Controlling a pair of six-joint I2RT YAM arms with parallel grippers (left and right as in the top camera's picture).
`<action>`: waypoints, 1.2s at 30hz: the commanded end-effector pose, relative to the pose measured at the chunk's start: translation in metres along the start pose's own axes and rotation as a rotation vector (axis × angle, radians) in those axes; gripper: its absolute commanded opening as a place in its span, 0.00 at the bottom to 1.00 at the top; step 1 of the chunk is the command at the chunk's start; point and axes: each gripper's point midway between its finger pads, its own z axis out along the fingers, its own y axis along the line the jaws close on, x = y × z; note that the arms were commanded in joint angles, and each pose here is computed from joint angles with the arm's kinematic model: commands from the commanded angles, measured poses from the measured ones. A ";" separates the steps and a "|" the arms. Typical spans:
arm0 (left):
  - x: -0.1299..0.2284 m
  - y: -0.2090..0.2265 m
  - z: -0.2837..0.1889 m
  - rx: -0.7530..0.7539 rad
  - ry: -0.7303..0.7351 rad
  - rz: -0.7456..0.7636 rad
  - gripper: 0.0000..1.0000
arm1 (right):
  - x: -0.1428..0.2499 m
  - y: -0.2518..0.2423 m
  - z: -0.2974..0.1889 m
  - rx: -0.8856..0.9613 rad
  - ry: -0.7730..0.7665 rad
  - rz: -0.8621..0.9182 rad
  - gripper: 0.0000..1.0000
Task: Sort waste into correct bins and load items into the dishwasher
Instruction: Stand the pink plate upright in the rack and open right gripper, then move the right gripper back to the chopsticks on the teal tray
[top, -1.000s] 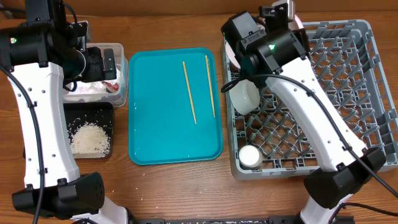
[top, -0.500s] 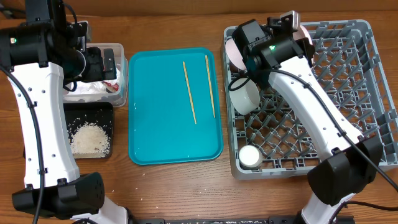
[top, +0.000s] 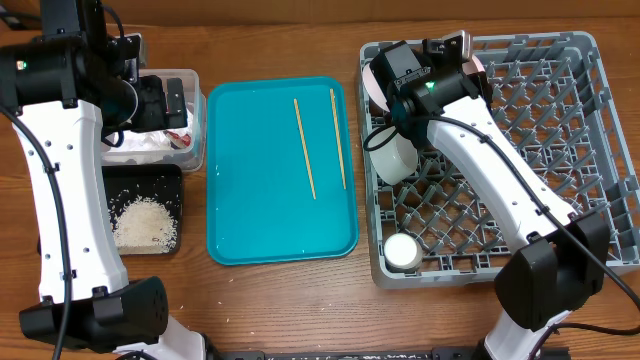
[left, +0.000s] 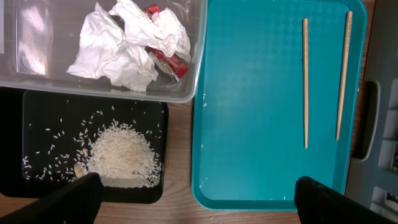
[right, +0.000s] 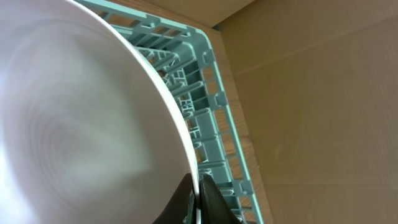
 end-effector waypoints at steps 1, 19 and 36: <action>-0.003 -0.003 -0.012 0.012 -0.040 0.017 1.00 | 0.004 0.008 -0.002 -0.065 0.018 0.012 0.04; -0.003 -0.003 -0.012 0.011 -0.040 0.017 1.00 | 0.005 0.029 -0.011 -0.222 0.058 0.068 1.00; -0.003 -0.003 -0.012 0.011 -0.040 0.017 1.00 | -0.043 0.100 -0.170 -1.309 0.120 0.190 0.98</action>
